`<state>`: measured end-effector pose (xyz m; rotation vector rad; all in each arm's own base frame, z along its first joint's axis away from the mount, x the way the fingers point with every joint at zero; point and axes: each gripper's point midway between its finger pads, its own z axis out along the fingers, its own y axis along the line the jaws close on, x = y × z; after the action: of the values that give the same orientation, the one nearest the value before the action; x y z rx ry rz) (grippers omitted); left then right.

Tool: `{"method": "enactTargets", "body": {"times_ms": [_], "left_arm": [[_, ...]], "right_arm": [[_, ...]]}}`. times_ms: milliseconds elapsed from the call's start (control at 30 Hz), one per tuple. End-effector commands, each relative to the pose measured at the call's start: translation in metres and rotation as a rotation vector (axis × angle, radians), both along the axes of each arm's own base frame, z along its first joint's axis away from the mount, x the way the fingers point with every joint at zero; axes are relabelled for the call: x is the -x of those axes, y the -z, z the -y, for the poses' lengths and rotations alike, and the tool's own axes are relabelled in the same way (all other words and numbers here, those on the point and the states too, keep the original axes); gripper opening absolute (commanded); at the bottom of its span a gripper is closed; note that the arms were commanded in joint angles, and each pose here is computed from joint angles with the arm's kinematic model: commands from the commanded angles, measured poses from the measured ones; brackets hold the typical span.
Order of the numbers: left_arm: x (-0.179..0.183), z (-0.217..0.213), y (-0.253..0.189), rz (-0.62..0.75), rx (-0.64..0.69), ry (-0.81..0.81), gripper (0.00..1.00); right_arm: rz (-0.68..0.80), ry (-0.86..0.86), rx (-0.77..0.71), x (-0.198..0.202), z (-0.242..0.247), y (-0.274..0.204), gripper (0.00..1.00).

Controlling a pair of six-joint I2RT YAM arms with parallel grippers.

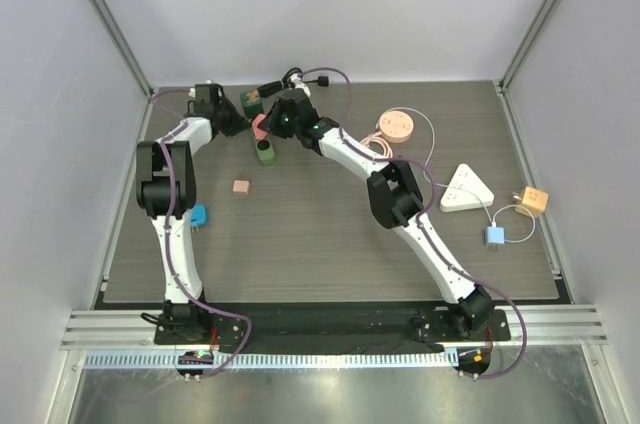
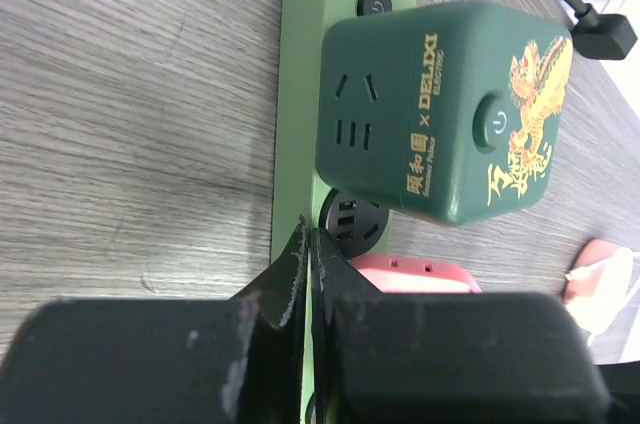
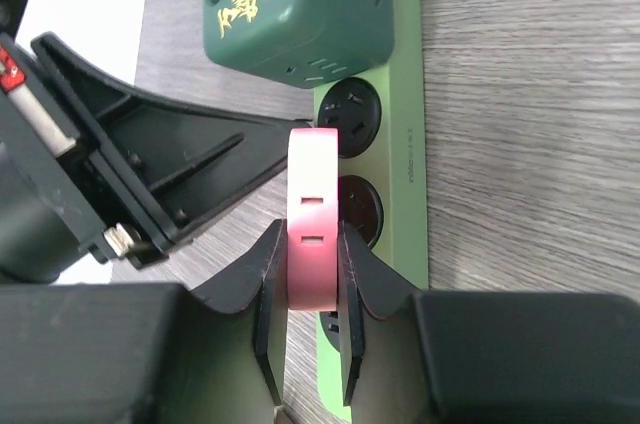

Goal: Pull the plug off the socket

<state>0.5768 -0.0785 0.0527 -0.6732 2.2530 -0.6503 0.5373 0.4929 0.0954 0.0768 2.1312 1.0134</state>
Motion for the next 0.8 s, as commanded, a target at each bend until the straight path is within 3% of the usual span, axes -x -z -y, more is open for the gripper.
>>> {"method": "enactTargets", "body": {"times_ms": [0, 233, 367, 567, 700, 767], "left_arm": [[0.029, 0.039, 0.030, -0.125, -0.015, 0.108, 0.00], [0.029, 0.043, 0.031, -0.126, -0.028, 0.126, 0.00], [0.029, 0.043, 0.032, -0.125, -0.033, 0.128, 0.00], [0.029, 0.048, 0.027, -0.112, -0.027, 0.151, 0.00], [0.024, 0.040, 0.012, -0.054, -0.020, 0.142, 0.00], [0.031, 0.040, -0.001, -0.014, 0.040, 0.147, 0.00]], "right_arm": [[0.292, 0.067, -0.457, -0.009, -0.010, -0.211, 0.01], [0.154, 0.010, -0.753, -0.015, -0.001, -0.223, 0.01], [0.106, 0.014, -0.783, -0.013, 0.012, -0.228, 0.01], [-0.026, 0.010, -0.862, -0.017, 0.014, -0.196, 0.01], [-0.018, 0.053, -0.750, -0.024, 0.027, -0.177, 0.01], [0.075, 0.096, -0.674, -0.024, 0.044, -0.192, 0.01]]}}
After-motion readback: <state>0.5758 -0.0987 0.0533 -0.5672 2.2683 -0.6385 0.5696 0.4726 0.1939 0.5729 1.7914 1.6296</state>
